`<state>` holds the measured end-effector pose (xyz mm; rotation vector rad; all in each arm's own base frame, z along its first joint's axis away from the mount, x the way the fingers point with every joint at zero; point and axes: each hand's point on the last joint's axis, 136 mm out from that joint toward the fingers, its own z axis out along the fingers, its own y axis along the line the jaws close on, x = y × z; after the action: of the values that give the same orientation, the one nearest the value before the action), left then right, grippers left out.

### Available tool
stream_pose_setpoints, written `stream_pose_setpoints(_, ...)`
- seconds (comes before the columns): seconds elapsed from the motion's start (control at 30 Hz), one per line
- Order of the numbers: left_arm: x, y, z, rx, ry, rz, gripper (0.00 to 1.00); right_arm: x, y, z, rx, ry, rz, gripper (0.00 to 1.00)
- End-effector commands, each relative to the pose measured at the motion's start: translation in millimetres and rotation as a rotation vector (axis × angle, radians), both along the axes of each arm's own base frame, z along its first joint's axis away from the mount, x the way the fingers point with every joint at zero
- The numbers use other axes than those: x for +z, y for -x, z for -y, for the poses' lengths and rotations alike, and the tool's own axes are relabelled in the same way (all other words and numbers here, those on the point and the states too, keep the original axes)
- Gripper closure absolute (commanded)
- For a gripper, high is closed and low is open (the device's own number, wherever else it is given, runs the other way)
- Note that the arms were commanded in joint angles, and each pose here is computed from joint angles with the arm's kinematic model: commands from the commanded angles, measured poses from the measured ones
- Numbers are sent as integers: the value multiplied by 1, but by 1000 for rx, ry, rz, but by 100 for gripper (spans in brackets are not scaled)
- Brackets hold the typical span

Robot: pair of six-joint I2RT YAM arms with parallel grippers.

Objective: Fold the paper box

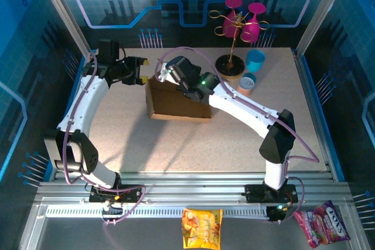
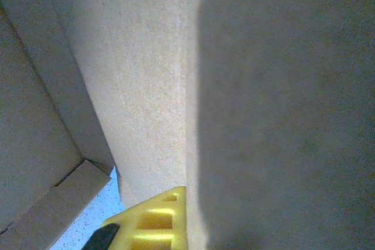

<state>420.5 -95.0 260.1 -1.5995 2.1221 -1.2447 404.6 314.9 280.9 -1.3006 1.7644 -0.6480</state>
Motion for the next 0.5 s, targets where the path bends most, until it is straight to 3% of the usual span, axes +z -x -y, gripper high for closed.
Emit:
stream_pose_setpoints(0.0,9,2,13,-12,78,23,47,11,4,-13,24,-42,36,100)
stream_pose_setpoints(0.47,-9,-7,43,-37,173,-15,42,11,14,-26,70,-32,80,100)
